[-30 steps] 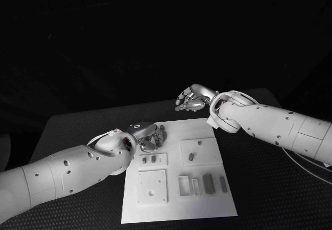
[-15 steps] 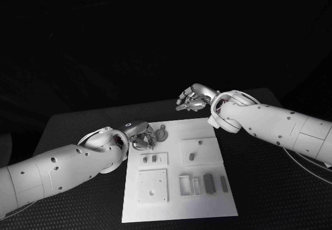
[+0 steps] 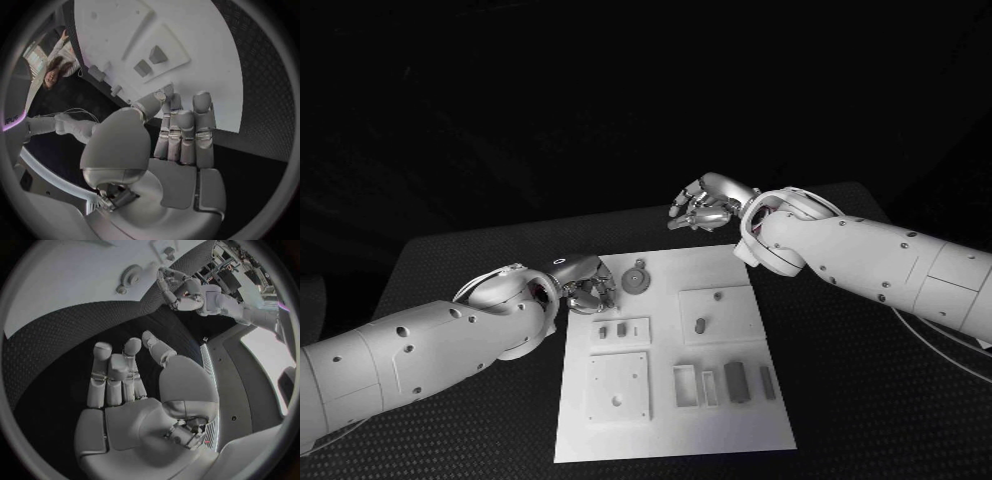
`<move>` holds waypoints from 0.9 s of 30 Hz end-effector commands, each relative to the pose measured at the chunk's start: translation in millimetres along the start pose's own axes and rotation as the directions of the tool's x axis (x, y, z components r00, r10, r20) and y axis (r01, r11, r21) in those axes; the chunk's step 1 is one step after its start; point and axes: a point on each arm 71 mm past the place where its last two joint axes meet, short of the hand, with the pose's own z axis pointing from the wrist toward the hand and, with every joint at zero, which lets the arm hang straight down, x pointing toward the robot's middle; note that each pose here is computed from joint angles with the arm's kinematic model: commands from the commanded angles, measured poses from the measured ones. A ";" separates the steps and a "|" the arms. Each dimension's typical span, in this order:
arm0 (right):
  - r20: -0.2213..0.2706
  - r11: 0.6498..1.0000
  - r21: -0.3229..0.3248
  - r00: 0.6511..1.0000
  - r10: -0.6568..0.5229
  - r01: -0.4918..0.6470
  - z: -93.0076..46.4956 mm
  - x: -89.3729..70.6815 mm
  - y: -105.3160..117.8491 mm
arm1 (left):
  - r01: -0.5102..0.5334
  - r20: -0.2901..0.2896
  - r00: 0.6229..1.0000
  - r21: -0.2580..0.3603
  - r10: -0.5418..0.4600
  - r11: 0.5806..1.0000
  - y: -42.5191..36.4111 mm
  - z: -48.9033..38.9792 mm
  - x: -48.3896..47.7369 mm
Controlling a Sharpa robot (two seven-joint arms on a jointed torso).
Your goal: Assemble the parts on the task board
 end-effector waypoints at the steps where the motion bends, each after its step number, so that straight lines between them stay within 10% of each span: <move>1: -0.008 1.000 -0.009 1.000 0.001 -0.001 -0.1 0.8 0.9 | -0.019 -0.020 1.000 0.003 0.019 1.000 -1.0 1.0 1.3; 27: -0.009 1.000 -0.010 1.000 0.001 -0.001 -0.3 0.9 1.3 | -0.025 -0.038 0.999 0.021 0.026 0.999 -10.7 8.3 5.8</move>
